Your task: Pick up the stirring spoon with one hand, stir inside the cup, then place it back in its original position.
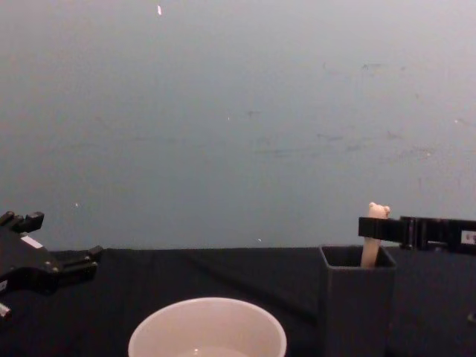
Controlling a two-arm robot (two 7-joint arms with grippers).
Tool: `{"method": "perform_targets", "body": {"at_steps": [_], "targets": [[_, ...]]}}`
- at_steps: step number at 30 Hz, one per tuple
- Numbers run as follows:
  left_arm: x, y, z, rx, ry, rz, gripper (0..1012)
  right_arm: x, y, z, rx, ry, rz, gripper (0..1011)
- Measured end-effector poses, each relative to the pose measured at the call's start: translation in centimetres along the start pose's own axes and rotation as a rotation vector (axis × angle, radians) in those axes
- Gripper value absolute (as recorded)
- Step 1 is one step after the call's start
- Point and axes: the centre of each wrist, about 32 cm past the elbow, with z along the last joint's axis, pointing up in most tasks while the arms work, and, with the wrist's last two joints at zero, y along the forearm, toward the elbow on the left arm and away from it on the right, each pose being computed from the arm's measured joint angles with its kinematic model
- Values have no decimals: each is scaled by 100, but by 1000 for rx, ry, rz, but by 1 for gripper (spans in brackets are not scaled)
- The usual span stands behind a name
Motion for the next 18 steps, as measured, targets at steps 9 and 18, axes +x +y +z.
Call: {"method": "perform_targets", "body": {"at_steps": [9, 18], "targets": [[0, 0, 0, 0, 0, 0, 1001, 0, 0, -3, -2, -2, -2, 211], [0, 0, 0, 0, 0, 0, 1001, 3, -2, -2, -1, -1, -1, 211]]}}
